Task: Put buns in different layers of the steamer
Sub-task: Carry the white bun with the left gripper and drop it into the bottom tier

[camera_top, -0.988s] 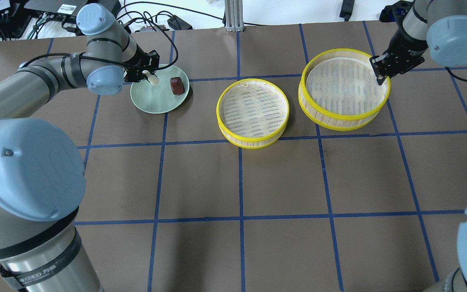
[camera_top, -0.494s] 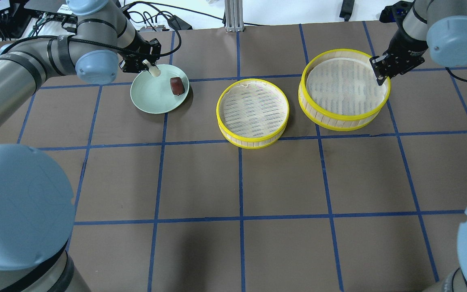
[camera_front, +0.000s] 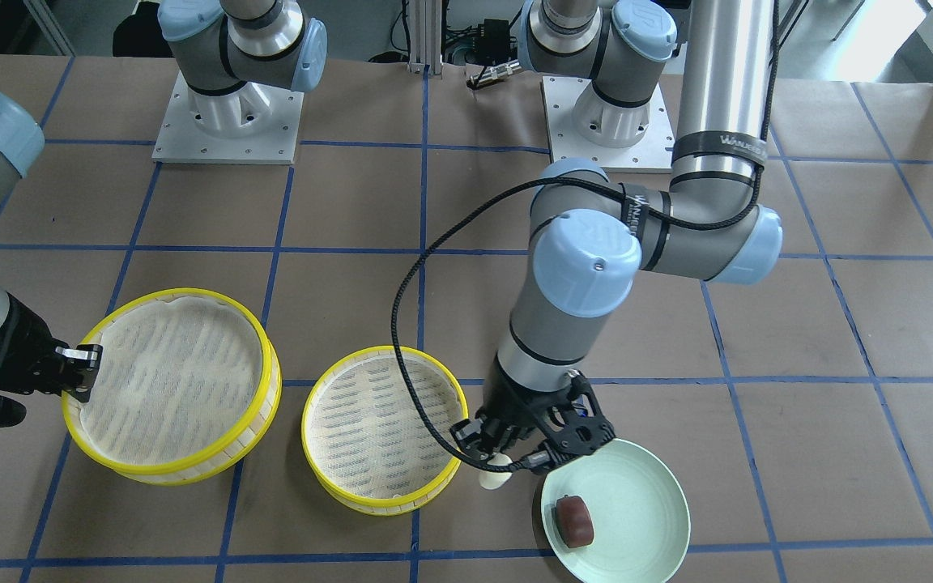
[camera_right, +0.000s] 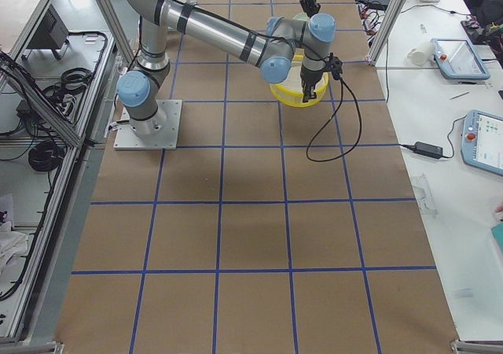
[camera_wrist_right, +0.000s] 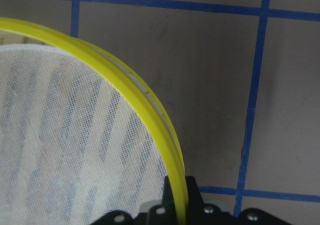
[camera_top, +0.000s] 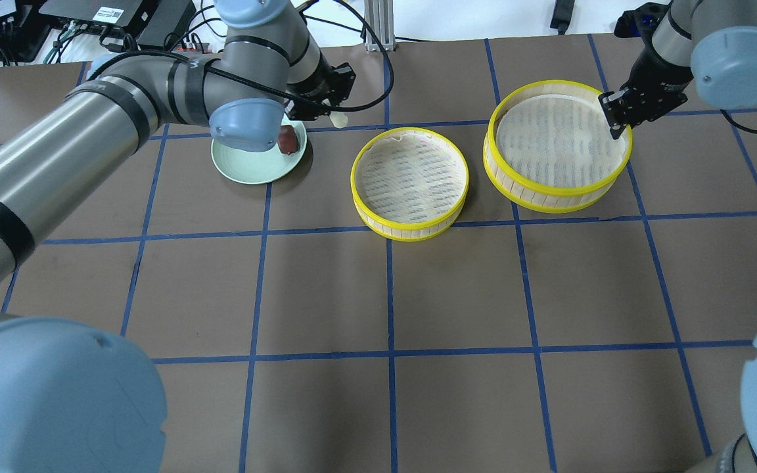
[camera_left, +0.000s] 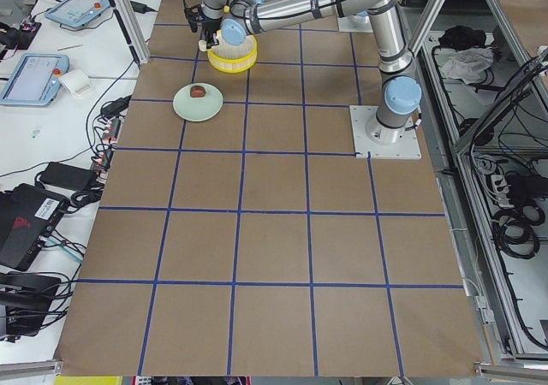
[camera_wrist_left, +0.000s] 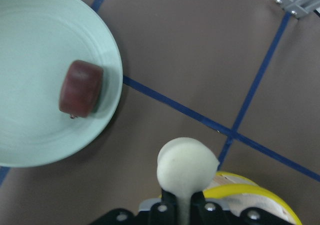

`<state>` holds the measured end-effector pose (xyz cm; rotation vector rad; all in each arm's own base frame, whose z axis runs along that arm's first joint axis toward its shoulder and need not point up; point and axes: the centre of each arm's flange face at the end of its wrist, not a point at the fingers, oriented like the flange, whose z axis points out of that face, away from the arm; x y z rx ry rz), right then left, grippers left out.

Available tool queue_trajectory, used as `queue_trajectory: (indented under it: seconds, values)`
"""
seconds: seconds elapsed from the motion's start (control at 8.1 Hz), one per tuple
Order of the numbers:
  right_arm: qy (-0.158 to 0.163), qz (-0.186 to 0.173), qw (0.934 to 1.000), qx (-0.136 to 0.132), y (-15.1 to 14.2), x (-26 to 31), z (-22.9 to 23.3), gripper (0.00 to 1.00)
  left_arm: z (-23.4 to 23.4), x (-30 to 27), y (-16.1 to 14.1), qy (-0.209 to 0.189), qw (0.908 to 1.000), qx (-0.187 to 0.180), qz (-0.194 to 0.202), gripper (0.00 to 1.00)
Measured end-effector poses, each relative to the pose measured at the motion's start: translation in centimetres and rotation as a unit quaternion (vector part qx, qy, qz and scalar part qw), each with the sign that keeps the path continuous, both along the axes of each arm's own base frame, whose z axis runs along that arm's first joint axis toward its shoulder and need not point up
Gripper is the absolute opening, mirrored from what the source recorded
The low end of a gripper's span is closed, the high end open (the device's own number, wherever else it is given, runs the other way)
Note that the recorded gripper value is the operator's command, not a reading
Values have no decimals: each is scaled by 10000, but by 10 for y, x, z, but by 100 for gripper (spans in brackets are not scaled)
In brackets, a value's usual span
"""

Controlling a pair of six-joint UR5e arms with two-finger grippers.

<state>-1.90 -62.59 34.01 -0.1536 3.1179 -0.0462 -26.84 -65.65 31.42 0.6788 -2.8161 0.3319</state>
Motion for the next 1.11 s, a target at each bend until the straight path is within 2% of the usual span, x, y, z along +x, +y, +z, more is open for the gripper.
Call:
queue_trajectory:
  seconds: [0.37,0.49,0.62,0.74,0.86,1.11]
  values:
    - [-3,7,10000,6,0,0,-1,0,-34,-73,43,98,9994,150,-297,0]
    - [-4,8,10000,11,0,0,-1,0,-47,-88,51,131,9991,222,-340,12]
    - [-4,8,10000,14,0,0,-2,0,-61,-100,57,152,9988,324,-347,59]
    - [-5,8,10000,15,0,0,-2,0,-72,-107,60,167,9986,414,-288,90]
    - [-5,8,10000,16,0,0,-2,0,-76,-110,62,168,9985,452,-262,100]
    - [-5,8,10000,17,0,0,-2,0,-73,-113,64,185,9986,436,-222,100]
